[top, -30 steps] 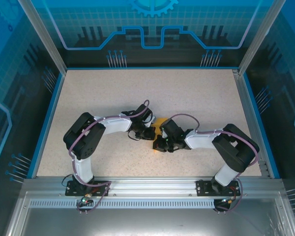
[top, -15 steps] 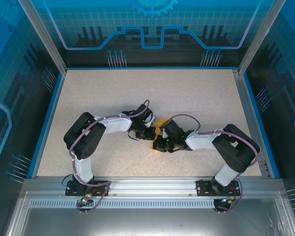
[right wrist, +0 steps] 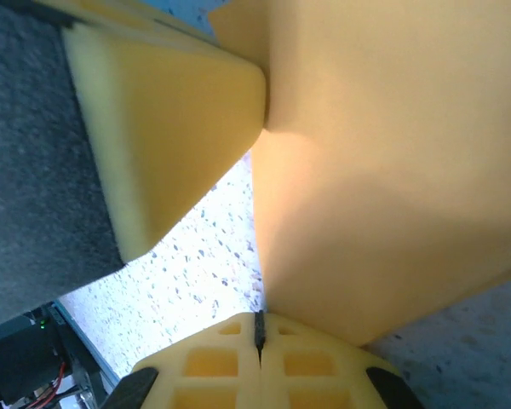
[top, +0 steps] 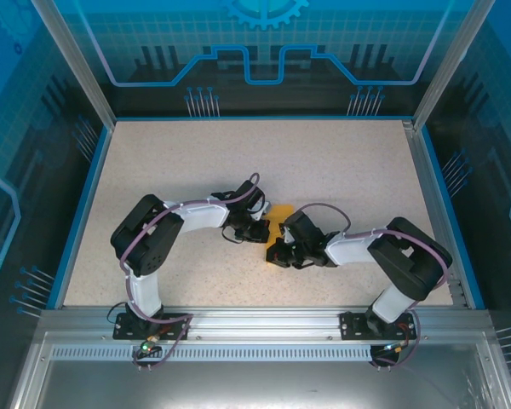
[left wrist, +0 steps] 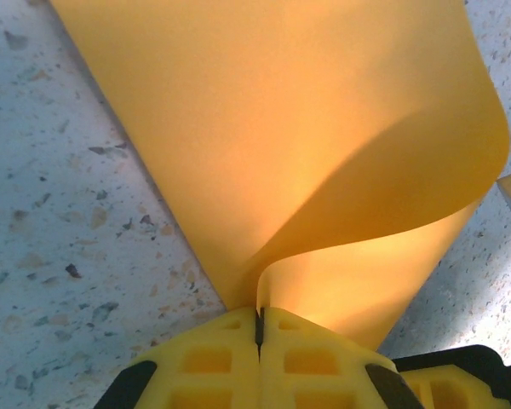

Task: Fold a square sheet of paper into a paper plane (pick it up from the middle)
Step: Third fold the triangle at the center of the table.

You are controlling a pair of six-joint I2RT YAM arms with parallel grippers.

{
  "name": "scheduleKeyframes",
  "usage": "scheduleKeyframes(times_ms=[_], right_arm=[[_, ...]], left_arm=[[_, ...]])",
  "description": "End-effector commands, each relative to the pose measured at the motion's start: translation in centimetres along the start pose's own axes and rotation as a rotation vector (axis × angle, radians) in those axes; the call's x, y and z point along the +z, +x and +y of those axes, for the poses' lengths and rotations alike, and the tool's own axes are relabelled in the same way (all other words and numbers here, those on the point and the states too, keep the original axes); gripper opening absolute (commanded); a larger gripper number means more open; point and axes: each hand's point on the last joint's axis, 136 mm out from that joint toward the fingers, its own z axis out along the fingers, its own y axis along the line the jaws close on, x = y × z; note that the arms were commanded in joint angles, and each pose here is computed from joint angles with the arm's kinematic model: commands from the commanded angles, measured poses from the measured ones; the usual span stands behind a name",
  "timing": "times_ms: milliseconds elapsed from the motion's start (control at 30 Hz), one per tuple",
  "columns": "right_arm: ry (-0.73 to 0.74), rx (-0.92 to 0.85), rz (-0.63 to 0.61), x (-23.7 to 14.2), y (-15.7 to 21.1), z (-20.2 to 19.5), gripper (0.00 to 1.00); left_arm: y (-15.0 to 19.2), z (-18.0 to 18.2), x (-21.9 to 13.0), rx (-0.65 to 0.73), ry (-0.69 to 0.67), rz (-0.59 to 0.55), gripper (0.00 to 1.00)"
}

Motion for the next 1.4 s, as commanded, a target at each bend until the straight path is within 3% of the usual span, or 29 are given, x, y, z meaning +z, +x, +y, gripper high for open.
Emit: scheduleKeyframes(times_ms=[0,200,333,633,1133,1367], right_arm=[[0.047,0.02,0.03,0.5,1.2,-1.9,0.02],[0.04,0.007,0.011,-0.3,1.1,-1.4,0.02],[-0.038,-0.031,-0.037,-2.1,-0.5,1.3,0.02],[-0.116,0.01,-0.088,-2.7,-4.0,1.5,0.02],[-0.011,0.053,-0.053,-1.2,-3.4,-3.2,0.03],[-0.04,0.015,-0.083,-3.2,-4.1,-1.0,0.05]], left_arm=[[1.5,1.0,0.9,0.0,-0.034,0.07,0.01],[1.4,0.9,0.8,0.003,-0.031,0.064,0.0],[1.4,0.9,0.8,0.001,-0.033,0.067,0.01],[1.5,1.0,1.1,0.001,-0.032,0.07,0.0],[1.6,0.9,1.2,0.007,-0.035,0.079,0.01],[1.5,0.9,1.2,0.013,-0.038,0.08,0.0]])
